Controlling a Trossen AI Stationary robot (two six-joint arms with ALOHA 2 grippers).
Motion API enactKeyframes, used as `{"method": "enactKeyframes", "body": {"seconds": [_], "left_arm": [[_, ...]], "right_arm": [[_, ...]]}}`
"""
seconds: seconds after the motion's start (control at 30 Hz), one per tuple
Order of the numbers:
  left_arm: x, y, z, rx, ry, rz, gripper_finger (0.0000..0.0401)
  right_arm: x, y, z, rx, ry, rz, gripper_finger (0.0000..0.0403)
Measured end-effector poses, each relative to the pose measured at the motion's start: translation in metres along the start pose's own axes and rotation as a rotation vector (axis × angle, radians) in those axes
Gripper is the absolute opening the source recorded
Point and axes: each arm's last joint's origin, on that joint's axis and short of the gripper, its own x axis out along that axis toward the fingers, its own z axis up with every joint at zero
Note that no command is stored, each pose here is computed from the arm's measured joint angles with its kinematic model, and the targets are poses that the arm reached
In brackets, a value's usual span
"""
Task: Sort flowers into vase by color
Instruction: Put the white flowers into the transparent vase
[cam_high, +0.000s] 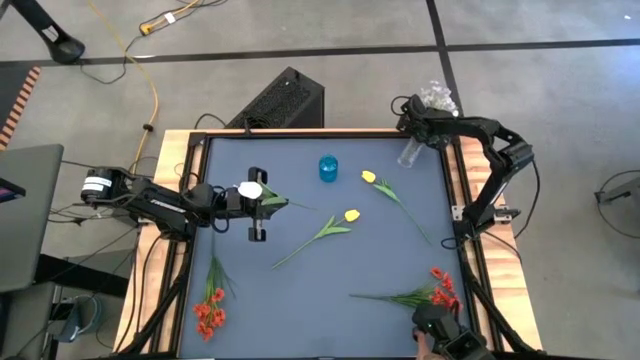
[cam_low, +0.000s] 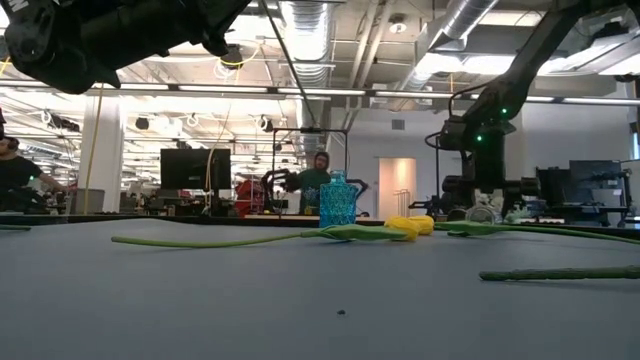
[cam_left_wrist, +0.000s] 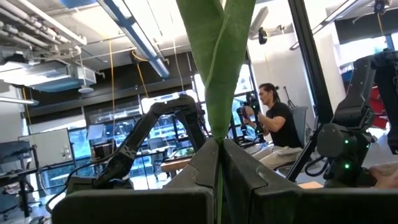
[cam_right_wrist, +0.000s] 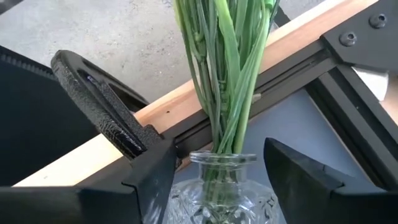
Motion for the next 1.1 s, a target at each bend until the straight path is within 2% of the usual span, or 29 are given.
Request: {"method": "enactKeyframes", "body": {"seconds": [0.1, 0.33, 0.57, 0.77, 0.9, 1.1], "left_arm": [[0.000, 0.000, 0.000, -0.001, 0.000, 0.000, 0.0000], [0.000, 0.000, 0.000, -0.006, -0.002, -0.004, 0.0000], [0.000, 0.000, 0.000, -0.006, -0.003, -0.004, 0.0000], [0.000, 0.000, 0.000, -0.006, -0.003, -0.005, 0.0000], [0.000, 0.000, 0.001, -0.006, -0.006, -0.004, 0.0000], [0.000, 0.000, 0.001, -0.006, -0.007, -0.005, 0.0000]], "right_arm": [[0.000, 0.000, 0.000, 0.000, 0.003, -0.003, 0.0241], [-0.002, -0.001, -0.001, -0.014, -0.014, -0.027, 0.0141], [-0.006, 0.003, -0.009, -0.064, -0.075, -0.069, 0.0079], [-0.008, 0.004, -0.015, -0.098, -0.071, -0.072, 0.0021], [-0.010, 0.007, -0.019, -0.116, -0.068, -0.065, 0.0019], [-0.013, 0.010, -0.025, -0.140, -0.052, -0.044, 0.0076]]}}
